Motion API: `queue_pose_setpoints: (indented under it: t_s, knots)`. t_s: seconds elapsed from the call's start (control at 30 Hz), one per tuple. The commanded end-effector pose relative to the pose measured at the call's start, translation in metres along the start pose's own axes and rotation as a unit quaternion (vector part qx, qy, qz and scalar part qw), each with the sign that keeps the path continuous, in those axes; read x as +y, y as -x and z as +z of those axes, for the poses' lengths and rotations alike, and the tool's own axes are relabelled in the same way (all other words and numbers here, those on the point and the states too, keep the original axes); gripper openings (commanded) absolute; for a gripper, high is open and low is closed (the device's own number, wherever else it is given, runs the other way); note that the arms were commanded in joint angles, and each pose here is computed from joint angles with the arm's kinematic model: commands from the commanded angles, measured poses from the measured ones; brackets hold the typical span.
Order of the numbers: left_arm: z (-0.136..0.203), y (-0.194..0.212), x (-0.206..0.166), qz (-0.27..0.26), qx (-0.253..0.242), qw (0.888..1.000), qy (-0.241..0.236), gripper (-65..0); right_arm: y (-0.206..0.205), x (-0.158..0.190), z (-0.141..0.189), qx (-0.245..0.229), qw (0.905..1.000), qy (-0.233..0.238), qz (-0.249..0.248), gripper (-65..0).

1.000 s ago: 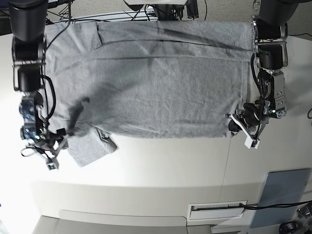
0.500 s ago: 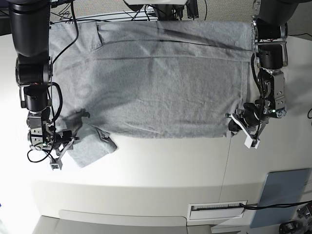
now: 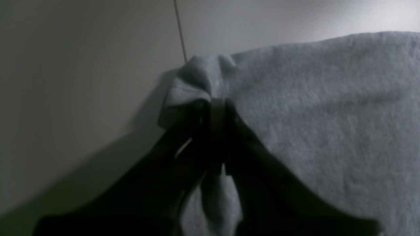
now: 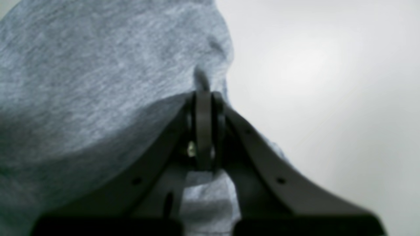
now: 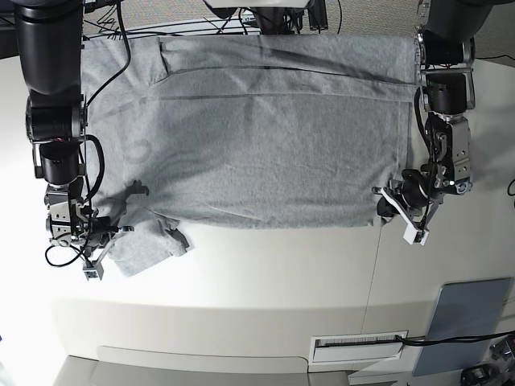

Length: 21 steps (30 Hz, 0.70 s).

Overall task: Fold the T-shirt properly
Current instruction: 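Grasp the hem corners with both grippers, then fold the hem over toward the folded shoulder edge with both grippers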

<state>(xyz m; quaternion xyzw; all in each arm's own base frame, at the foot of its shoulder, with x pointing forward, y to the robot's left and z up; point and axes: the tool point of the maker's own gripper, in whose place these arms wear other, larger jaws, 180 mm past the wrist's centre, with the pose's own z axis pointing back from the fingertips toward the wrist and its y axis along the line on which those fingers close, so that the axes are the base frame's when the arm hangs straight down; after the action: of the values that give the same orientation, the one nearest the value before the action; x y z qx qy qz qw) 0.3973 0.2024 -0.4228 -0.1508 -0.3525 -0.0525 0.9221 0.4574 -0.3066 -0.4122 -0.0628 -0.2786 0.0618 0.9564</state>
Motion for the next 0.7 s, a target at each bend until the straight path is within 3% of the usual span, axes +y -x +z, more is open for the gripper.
queue_pose_setpoints:
  t_s: [0.0, 0.23, 0.37, 0.5, 0.67]
  knots:
    - [0.004, -0.016, 0.005, -0.008, -0.018, 1.0, -0.006, -65.0, -0.011, -0.017, 0.007, -0.003, 0.9996, 0.028, 0.008, -65.0]
    - [0.016, -0.045, -0.007, -0.035, -0.06, 0.998, -0.001, -65.0, -0.046, -0.035, 0.034, -0.042, 0.9966, 0.064, 0.029, -65.0]
    - [0.027, -0.056, -0.012, -0.047, -0.08, 0.996, -0.013, -65.0, -0.059, -0.051, 0.063, -0.08, 0.9896, 0.11, 0.048, -65.0]
    - [0.036, -0.052, -0.024, -0.058, -0.089, 0.994, -0.004, -65.0, -0.061, -0.054, 0.099, -0.116, 0.9776, 0.149, 0.094, -65.0]
    - [0.048, -0.033, -0.037, -0.069, -0.09, 0.994, 0.003, -65.0, -0.044, -0.047, 0.135, -0.136, 0.9549, 0.211, 0.158, -65.0]
